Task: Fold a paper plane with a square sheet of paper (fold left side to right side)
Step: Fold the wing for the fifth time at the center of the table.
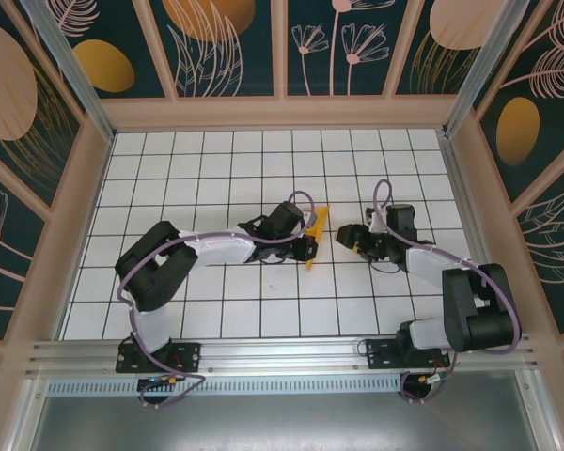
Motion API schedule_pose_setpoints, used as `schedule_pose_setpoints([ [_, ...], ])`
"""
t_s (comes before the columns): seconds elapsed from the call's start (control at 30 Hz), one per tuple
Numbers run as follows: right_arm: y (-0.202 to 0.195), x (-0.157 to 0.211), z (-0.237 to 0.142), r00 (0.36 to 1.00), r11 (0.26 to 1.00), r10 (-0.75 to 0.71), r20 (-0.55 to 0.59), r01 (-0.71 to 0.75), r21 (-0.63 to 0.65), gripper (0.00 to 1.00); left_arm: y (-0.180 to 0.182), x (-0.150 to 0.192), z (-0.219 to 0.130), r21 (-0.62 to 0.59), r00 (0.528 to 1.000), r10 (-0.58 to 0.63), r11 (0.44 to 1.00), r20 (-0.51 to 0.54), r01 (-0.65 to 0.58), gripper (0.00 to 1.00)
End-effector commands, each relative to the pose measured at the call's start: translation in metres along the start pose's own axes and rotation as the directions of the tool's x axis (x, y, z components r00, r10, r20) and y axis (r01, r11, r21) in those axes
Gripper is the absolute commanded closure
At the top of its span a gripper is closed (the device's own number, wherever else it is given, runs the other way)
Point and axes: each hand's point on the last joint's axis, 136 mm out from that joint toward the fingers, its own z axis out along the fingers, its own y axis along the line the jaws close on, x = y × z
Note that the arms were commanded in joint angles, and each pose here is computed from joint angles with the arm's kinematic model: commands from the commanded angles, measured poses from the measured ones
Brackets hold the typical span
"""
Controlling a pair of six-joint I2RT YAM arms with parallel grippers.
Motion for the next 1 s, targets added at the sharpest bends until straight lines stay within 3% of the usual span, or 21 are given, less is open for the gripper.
schedule_pose_setpoints([
  [0.0, 0.011, -0.007, -0.001, 0.997, 0.997, -0.065, 0.049, 0.067, -0.043, 0.37, -0.002, 0.000, 0.006, 0.102, 0.999, -0.037, 0.994, -0.022, 0.039, 1.00],
  [0.63, 0.017, -0.031, 0.029, 0.993, 0.994, -0.077, 0.093, 0.083, -0.065, 0.39, 0.017, -0.009, 0.019, 0.205, 0.992, -0.112, 0.971, -0.054, 0.121, 1.00],
  [0.97, 0.016, -0.038, 0.051, 0.996, 0.995, -0.051, 0.069, 0.056, -0.078, 0.45, 0.021, -0.009, 0.020, 0.255, 0.987, -0.149, 0.954, -0.061, 0.160, 1.00],
])
